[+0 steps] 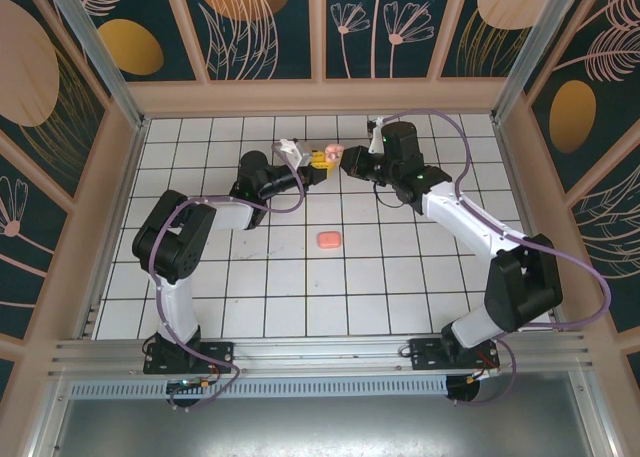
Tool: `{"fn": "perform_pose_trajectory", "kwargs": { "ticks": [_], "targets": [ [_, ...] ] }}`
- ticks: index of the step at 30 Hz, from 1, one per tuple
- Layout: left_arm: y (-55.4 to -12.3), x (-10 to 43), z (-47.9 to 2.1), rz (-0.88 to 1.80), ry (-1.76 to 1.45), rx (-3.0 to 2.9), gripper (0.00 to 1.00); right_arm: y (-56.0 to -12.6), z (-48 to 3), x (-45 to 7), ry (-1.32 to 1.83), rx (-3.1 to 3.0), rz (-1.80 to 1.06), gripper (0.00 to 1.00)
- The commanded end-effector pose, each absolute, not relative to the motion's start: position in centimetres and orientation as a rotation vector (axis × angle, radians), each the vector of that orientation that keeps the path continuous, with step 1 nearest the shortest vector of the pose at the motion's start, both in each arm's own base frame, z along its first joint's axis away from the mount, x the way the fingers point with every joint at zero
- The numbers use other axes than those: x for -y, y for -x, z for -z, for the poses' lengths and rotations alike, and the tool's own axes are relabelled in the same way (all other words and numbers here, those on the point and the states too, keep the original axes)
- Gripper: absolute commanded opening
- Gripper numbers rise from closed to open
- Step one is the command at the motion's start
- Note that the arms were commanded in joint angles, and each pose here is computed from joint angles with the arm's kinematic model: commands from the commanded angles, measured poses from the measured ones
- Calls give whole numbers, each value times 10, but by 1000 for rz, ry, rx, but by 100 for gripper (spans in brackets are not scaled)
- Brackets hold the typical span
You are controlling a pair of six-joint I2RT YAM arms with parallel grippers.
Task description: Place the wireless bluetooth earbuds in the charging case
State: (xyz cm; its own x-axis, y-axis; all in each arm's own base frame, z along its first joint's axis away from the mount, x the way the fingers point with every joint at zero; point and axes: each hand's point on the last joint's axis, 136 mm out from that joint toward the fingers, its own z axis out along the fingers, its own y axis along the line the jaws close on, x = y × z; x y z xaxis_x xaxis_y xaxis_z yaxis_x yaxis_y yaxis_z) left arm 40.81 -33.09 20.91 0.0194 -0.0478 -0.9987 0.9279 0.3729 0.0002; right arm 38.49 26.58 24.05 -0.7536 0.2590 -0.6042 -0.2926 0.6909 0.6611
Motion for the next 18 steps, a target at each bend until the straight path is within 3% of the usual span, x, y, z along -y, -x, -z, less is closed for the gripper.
{"fn": "perform_pose_trajectory", "kwargs": {
  "ticks": [1, 18],
  "targets": [
    [-406, 335, -232, 928, -920, -1241, 11, -390, -255, -273, 39, -2166, -1076, 10],
    [-407, 335, -231, 928, -919, -1249, 11, -391, -262, -284, 74, -2134, -1125, 8]
  ]
}}
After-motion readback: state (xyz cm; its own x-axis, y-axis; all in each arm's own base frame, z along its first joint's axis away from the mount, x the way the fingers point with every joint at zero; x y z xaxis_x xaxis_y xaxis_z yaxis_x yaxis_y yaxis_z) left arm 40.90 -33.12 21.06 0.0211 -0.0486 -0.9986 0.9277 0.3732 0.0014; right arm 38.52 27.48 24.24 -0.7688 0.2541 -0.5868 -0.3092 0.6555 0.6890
